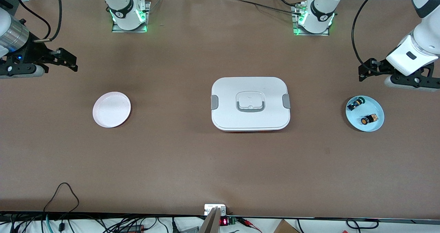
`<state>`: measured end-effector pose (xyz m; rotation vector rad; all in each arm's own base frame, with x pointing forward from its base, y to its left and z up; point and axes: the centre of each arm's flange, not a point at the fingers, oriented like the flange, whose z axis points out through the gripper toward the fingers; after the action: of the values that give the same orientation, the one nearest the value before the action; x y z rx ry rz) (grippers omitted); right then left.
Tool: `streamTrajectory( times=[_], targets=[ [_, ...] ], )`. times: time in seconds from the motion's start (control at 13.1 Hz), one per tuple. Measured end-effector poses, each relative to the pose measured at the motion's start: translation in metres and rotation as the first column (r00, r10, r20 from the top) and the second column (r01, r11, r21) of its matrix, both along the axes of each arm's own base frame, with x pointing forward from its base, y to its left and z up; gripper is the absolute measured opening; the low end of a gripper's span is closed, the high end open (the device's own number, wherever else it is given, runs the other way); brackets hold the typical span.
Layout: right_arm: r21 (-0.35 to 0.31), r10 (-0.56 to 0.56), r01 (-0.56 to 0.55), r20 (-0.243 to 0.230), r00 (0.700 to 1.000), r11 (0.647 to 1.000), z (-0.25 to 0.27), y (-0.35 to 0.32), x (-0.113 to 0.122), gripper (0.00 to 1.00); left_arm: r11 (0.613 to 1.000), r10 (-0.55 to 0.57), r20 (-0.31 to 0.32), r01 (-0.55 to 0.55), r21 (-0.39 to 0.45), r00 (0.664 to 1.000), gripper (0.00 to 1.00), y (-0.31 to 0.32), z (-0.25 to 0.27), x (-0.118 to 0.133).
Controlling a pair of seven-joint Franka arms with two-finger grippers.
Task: Transfer orange switch to right arm and place
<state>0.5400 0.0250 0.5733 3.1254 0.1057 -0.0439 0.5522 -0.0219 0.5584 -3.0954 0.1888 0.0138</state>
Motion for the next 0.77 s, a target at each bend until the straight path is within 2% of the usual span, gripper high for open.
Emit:
streamTrajectory(
  times=[0.77],
  targets=[
    [0.000, 0.000, 0.000, 0.006, 1.000, 1.000, 0.0036, 0.0002, 0.0016, 1.00, 1.000, -0.002, 0.000, 0.002, 0.000, 1.000, 1.00, 0.0000, -0.0001, 0.0000]
  ],
)
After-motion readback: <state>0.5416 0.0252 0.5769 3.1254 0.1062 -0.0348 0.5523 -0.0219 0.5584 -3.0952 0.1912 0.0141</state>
